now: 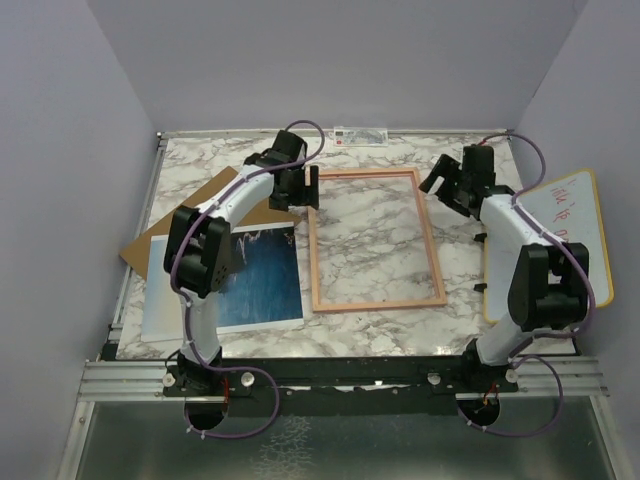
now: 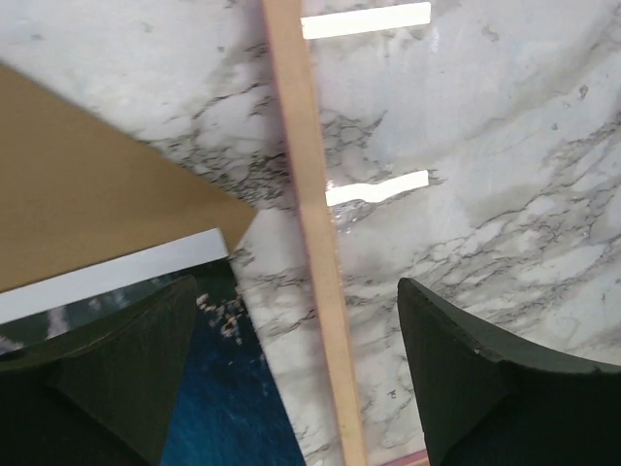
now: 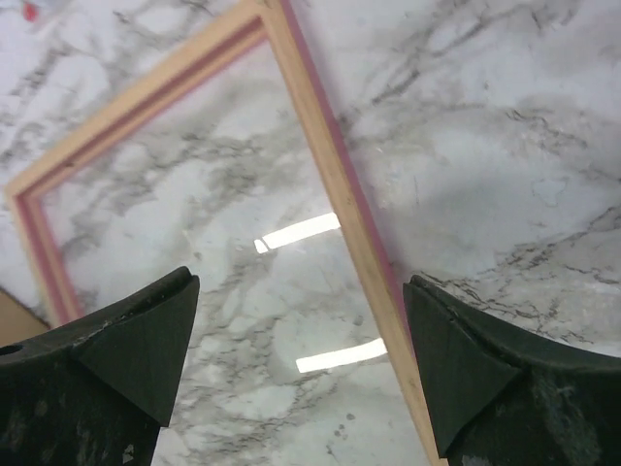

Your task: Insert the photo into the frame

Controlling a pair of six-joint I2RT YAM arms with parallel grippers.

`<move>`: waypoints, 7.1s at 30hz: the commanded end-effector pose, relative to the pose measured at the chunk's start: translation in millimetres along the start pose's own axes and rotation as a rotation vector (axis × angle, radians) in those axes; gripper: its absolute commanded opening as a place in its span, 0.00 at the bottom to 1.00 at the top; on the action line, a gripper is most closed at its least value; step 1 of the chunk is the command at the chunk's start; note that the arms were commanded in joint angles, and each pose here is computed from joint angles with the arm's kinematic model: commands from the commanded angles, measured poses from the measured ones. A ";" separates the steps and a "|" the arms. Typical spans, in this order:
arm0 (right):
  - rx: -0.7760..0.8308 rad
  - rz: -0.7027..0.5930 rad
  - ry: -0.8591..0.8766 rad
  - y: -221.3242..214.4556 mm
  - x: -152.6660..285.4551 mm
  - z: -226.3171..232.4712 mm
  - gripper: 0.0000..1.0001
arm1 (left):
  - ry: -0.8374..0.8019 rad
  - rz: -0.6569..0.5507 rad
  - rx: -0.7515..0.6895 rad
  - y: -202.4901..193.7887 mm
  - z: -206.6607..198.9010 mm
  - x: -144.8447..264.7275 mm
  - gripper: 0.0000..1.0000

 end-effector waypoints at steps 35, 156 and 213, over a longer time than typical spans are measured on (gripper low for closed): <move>0.313 0.453 0.231 -238.1 -43.4 249.4 0.69 | 0.495 -0.001 0.552 -126.6 190.6 45.0 0.34; 1.161 -0.311 1.140 -171.0 106.8 205.2 0.01 | -0.373 -0.109 1.020 -55.9 90.8 130.0 0.14; -0.136 0.069 -0.158 -22.0 29.8 -11.0 0.83 | -1.170 -0.373 0.112 69.3 -133.5 195.7 0.00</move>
Point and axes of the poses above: each gripper's point midway between its finger pads, its own x axis back along the fingers, its own z axis along the line the jaws close on, y = z × x, the point moved 9 cm from there along x, back along the fingers, and after that the axes turned 4 degrees about -x, right-handed, at the moved point
